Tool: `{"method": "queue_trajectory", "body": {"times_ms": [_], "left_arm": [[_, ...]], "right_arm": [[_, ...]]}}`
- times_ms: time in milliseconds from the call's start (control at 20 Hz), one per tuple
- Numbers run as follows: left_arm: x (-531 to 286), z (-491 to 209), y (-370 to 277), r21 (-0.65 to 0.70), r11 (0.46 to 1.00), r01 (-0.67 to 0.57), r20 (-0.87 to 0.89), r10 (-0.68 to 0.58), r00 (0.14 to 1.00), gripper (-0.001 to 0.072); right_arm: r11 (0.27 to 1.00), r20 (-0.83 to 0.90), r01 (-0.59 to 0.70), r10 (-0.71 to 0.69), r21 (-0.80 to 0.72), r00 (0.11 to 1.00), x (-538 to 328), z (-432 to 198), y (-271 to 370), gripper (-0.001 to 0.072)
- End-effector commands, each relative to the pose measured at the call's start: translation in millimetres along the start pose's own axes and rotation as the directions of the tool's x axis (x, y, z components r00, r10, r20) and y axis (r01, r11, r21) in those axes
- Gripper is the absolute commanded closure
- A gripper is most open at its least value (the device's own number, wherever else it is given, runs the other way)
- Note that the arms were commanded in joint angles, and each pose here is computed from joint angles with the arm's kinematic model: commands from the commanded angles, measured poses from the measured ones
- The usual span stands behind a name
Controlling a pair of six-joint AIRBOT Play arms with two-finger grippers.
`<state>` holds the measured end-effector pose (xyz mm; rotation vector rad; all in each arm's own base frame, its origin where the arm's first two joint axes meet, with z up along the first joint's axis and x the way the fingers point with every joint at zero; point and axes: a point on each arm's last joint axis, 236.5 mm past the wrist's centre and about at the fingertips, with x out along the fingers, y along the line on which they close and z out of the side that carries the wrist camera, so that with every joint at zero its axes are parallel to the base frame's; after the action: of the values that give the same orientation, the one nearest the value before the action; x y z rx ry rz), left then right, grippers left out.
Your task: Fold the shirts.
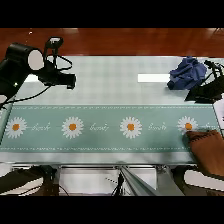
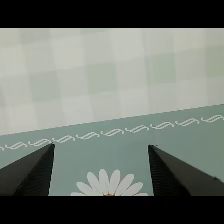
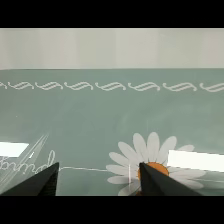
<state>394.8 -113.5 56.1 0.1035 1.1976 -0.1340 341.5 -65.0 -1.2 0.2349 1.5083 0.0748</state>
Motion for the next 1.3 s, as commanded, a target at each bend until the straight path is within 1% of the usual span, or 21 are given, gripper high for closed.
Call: {"method": "queue_trajectory", "body": {"times_ms": [0,1000,1100,1250], "left_arm": [[0.1,-0.1,-0.3,0.001,1.0,0.0,0.0,0.0,1.0,-0.0013],[0.1,-0.2,-0.3,0.001,1.0,0.0,0.0,0.0,1.0,-0.0013],[0.1,-0.1,-0.3,0.001,1.0,0.0,0.0,0.0,1.0,-0.0013],[0.1,-0.1,-0.3,0.001,1.0,0.0,0.0,0.0,1.0,-0.0013]], "right_arm": [[1.0,0.001,0.0,0.0,0.0,1.0,-0.5,0.2,-0.1,0.0162],[1.0,0.001,0.002,-0.002,0.001,1.0,-0.5,0.2,-0.7,0.0162],[1.0,0.013,-0.006,0.006,0.002,1.0,-0.5,3.1,1.3,0.0162],[1.0,0.086,-0.015,0.013,0.018,0.996,-1.4,20.2,3.1,0.0162]]}}
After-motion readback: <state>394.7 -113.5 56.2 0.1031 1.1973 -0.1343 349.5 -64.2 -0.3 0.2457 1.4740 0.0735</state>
